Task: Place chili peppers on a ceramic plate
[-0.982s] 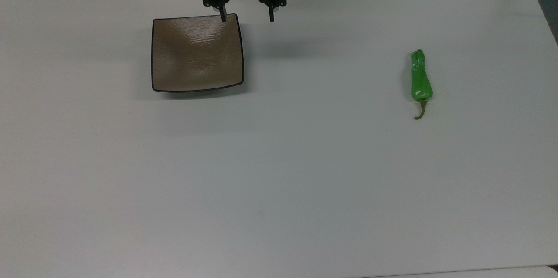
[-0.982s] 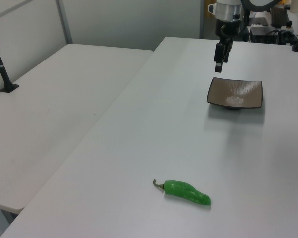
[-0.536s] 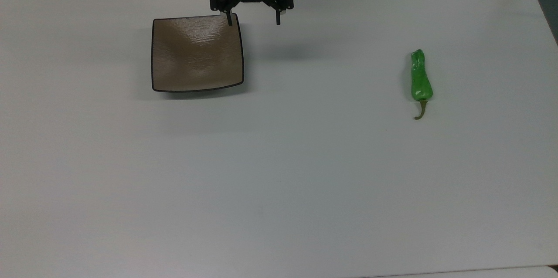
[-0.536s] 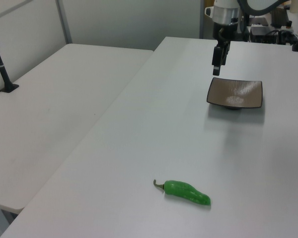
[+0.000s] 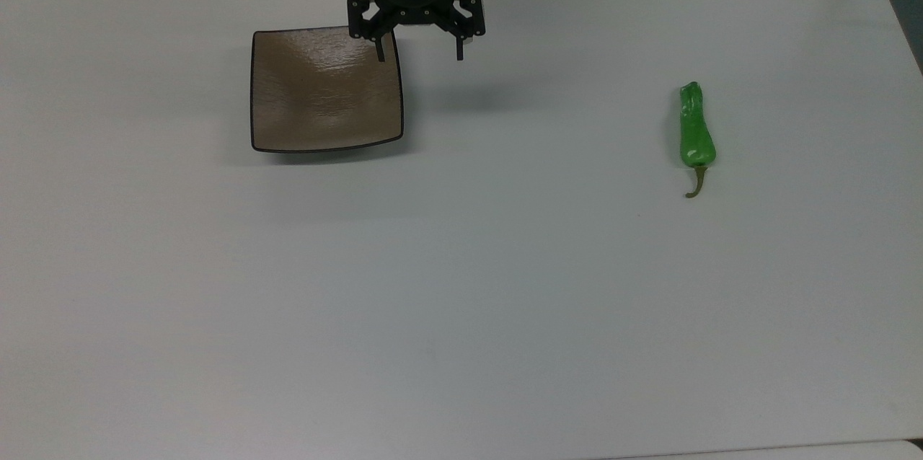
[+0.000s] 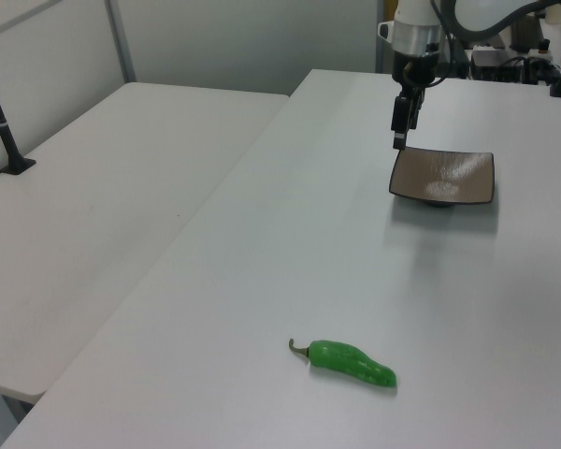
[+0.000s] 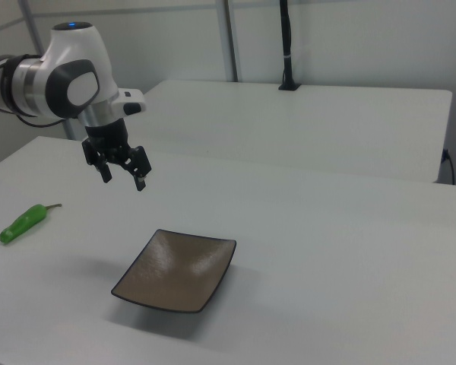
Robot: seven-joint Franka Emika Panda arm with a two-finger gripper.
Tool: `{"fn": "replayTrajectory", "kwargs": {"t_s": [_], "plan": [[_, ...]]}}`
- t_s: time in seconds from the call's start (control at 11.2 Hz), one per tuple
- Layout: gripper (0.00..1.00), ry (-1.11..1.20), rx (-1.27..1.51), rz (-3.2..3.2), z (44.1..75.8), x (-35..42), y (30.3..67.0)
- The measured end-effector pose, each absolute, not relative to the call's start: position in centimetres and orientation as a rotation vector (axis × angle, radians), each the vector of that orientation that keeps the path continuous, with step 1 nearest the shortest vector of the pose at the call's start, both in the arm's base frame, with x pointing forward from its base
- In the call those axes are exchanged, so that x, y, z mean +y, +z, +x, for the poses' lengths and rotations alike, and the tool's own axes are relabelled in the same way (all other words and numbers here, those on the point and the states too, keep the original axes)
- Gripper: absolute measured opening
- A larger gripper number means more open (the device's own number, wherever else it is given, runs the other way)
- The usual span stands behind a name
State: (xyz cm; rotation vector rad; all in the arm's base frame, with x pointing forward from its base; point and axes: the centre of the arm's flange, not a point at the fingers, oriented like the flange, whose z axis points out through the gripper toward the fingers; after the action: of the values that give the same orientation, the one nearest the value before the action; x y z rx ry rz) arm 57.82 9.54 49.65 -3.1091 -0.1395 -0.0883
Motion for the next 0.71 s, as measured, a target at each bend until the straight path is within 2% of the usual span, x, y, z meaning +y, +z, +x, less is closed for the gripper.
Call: {"fn": "replayTrajectory", "kwargs": {"t_s": [0.71], "plan": [[1.0,-0.121,-0.091,-3.1,58.0,12.1,50.7]]}}
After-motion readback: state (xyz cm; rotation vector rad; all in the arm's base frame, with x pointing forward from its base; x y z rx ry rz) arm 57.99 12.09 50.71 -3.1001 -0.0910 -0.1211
